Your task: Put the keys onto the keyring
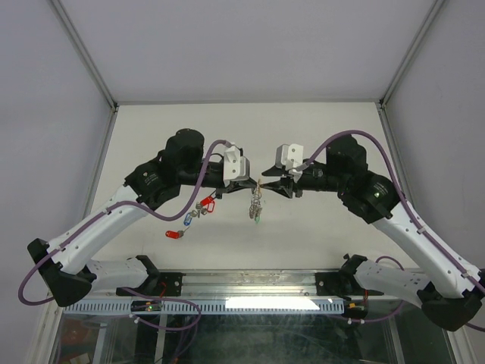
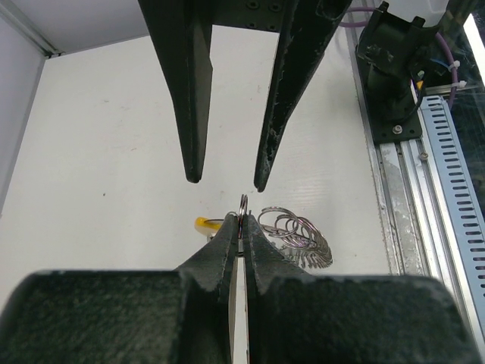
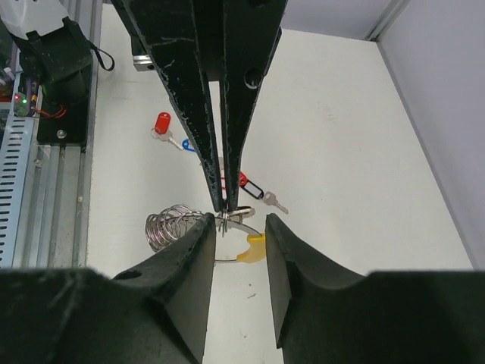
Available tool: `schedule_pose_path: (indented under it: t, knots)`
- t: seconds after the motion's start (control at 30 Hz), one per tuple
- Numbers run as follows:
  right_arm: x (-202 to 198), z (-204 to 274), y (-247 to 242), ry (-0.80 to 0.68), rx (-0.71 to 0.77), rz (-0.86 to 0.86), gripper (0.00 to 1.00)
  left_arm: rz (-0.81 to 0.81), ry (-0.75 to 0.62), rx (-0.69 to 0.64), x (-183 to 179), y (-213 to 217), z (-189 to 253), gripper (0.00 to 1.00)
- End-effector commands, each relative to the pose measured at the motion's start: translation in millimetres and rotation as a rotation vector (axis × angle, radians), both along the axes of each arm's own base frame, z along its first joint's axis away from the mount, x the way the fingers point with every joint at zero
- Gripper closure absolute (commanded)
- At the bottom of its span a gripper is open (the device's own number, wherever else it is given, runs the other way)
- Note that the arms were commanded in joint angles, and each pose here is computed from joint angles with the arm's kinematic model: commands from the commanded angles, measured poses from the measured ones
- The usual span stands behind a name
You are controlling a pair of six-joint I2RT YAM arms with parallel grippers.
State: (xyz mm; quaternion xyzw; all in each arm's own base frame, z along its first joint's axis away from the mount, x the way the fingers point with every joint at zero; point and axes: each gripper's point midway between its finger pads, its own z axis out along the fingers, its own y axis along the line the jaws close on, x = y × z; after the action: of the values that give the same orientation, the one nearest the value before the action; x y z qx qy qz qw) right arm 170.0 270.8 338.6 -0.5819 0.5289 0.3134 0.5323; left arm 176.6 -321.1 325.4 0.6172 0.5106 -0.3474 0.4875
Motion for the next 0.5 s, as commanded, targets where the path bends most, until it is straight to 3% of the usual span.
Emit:
schedule_pose_path:
  t: [0.0,0.47]
  knots:
    - [-5,12,0,-0.010,-0.018,0.031,0.65,-0.020,-0.084,-0.063,-1,-2,33,1.00]
    - [-5,-4,8,0.092,-0.074,0.065,0.67,-0.019,-0.084,-0.053,0,-2,32,1.00]
